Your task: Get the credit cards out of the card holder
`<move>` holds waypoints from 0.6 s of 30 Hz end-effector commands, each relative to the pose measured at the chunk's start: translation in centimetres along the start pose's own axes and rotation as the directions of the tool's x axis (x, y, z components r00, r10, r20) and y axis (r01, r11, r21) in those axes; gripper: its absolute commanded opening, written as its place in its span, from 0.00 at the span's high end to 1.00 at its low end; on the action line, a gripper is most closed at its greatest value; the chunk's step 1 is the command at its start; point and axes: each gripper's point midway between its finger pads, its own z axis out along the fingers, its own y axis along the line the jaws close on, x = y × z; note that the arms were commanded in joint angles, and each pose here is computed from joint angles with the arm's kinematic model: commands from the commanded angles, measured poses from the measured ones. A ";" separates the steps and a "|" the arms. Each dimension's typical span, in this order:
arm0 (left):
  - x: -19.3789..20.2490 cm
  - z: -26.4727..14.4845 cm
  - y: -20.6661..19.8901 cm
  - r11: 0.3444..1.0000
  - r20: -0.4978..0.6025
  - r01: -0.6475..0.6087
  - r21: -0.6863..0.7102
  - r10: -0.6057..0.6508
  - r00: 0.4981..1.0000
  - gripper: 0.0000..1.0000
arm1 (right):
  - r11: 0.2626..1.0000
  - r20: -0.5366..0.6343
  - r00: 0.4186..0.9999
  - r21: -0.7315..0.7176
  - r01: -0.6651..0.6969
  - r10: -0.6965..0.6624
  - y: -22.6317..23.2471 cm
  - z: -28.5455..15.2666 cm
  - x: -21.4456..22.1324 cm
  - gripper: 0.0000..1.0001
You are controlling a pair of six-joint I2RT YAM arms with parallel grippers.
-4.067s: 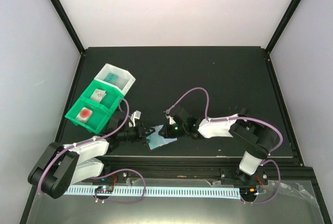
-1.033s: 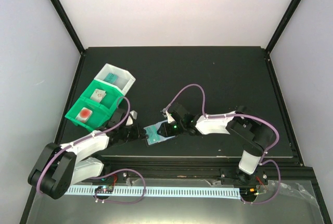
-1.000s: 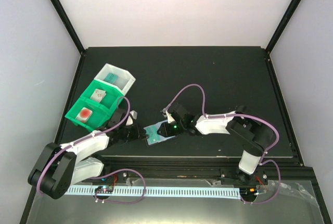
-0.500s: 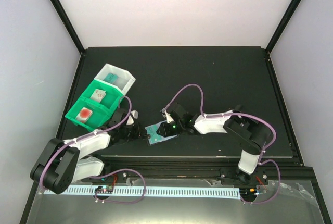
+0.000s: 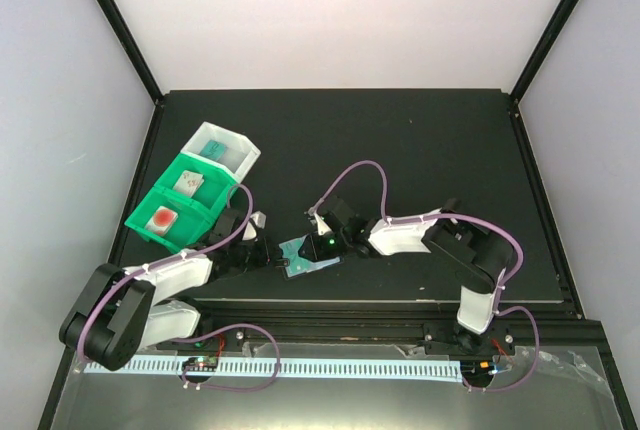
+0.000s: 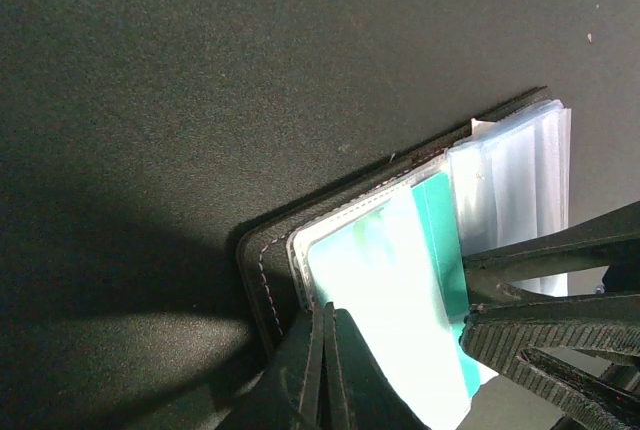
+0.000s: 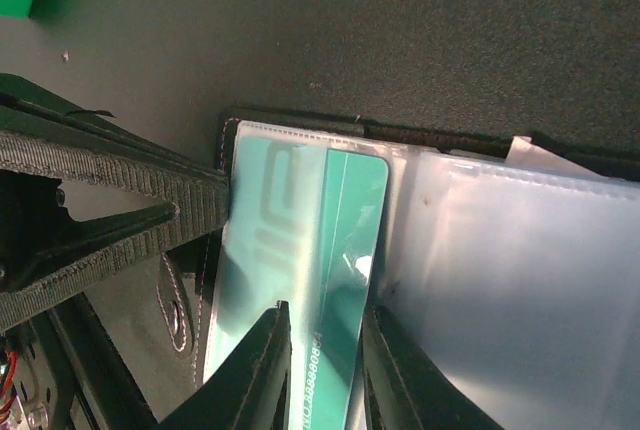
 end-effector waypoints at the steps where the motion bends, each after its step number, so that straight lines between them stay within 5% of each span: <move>1: 0.7 0.4 0.6 1.000 -0.020 -0.002 -0.002 0.002 1.000 0.98 | 1.000 -0.014 1.000 0.029 -0.007 0.008 -0.8 0.7 0.5 0.77; 6: 0.7 0.5 0.6 1.000 -0.022 -0.001 -0.002 0.001 1.000 0.98 | 1.000 -0.012 1.000 0.026 -0.009 0.009 -0.8 0.8 0.5 0.80; 13: 0.8 0.5 0.7 1.000 -0.023 0.000 -0.004 0.000 1.000 0.98 | 0.999 0.023 1.000 0.042 -0.010 0.009 -0.9 0.1 0.0 0.99; 18: 0.7 0.4 0.8 1.000 -0.021 0.001 -0.012 -0.001 1.000 0.97 | 0.999 0.039 0.999 0.047 -0.009 0.008 -1.0 -0.4 -0.1 0.99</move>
